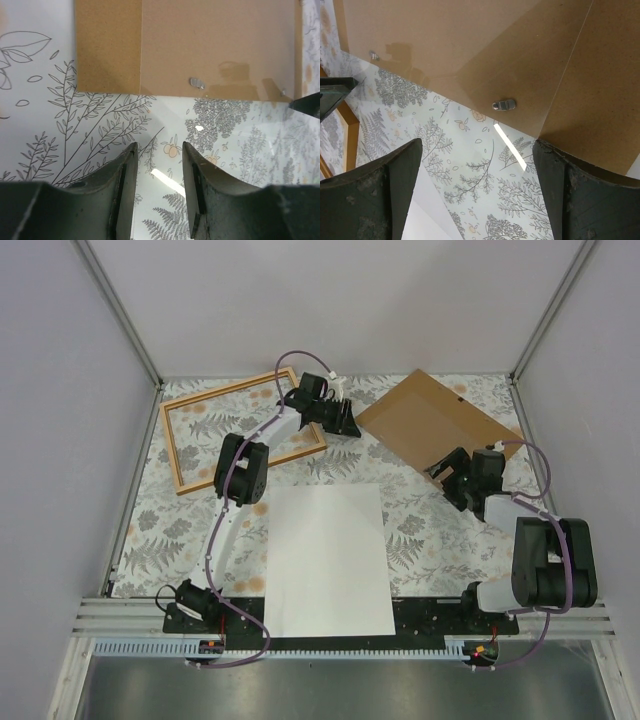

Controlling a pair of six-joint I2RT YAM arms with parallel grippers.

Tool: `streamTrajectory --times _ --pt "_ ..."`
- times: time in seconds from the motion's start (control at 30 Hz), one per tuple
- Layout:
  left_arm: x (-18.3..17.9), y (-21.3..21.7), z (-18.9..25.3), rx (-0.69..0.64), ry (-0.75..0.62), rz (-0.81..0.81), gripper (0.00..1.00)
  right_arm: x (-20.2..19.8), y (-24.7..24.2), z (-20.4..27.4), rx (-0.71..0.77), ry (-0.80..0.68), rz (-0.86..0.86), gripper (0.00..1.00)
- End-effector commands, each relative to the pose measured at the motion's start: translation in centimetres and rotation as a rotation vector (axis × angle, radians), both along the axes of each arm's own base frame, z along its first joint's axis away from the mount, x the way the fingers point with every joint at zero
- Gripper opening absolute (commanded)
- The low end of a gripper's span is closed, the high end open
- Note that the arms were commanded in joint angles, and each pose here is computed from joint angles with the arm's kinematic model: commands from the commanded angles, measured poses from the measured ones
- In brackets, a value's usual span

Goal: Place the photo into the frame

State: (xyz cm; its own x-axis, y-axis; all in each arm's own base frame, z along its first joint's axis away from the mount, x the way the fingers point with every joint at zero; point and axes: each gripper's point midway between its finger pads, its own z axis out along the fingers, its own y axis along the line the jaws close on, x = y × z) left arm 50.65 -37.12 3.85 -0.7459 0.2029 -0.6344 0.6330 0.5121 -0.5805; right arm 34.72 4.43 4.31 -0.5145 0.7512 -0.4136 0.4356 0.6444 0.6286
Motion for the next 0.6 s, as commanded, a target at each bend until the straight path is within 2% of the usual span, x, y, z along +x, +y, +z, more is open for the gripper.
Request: streamTrajectory --times 0.0,0.23,0.57 --pt "-8.5 -5.6 0.6 -0.171 0.287 -0.22 0.44 0.9 1.1 1.1 0.006 -0.021 0.07 0.98" --pt "-10.4 -6.7 0.6 -0.19 0.331 -0.235 0.39 2.1 0.6 1.9 -0.015 -0.032 0.091 0.98" --pt "-14.1 -6.2 2.9 -0.246 0.374 -0.255 0.35 2.7 1.6 0.5 0.024 0.005 0.152 0.98"
